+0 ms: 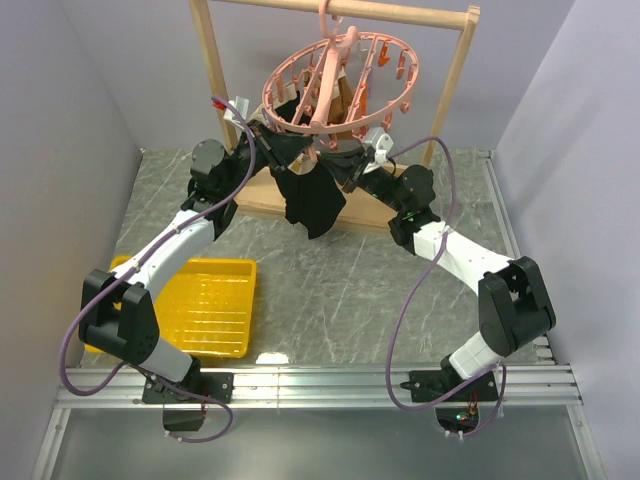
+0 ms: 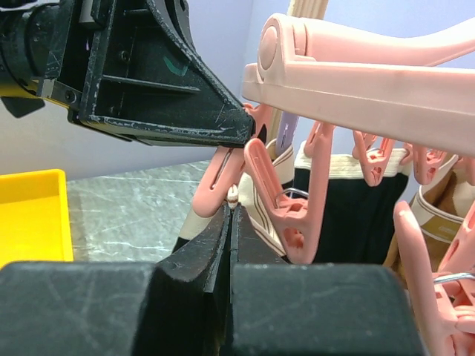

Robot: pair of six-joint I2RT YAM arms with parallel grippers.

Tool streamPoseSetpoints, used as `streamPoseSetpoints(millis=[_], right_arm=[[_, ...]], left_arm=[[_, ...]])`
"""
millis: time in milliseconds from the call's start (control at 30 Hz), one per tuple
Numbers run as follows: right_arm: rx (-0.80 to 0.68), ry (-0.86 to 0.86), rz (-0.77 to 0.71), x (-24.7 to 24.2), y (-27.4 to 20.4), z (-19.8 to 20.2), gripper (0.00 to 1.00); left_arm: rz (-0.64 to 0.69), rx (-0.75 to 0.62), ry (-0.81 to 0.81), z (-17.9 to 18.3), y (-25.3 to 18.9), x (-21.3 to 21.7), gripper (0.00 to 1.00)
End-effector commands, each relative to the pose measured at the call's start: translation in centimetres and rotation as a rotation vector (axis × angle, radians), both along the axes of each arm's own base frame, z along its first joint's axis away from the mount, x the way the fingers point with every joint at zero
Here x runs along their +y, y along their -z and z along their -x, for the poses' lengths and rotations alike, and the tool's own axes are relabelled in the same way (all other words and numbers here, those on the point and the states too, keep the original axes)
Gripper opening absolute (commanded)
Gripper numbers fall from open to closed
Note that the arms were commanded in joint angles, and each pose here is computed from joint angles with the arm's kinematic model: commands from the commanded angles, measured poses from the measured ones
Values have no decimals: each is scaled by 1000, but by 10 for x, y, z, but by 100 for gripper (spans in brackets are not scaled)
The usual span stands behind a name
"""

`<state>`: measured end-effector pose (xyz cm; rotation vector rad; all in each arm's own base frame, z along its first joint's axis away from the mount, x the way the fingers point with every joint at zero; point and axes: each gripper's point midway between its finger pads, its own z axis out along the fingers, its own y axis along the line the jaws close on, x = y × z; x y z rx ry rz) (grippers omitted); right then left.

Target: Clip the underwear to the hanger

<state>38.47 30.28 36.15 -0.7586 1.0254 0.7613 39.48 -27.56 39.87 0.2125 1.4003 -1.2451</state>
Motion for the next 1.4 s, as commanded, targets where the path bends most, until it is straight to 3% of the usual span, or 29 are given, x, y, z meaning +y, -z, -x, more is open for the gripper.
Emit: streamPoseSetpoints(millis=[0,167,500,733,1033,1367], right_arm=[[-74,-51,-57,1,-39,10,0],[-79,-57,-69,1,-46,12,0],[-84,-45,-61,0,-47,10,0],[-86,-34,-62,-2,-49,8,0],[-75,0,-60,-9,-47,2,0],[-16,58,-20,-31,-28,-10,0]], left_arm=[[-48,53,71,9,26,-9,0],[-55,49,72,9,27,-9,5],[-53,51,60,4,25,-9,32],[-46,47,52,4,22,-7,41],[-30,-4,32,14,2,5,75],[-114,-59,-31,46,-3,35,84]])
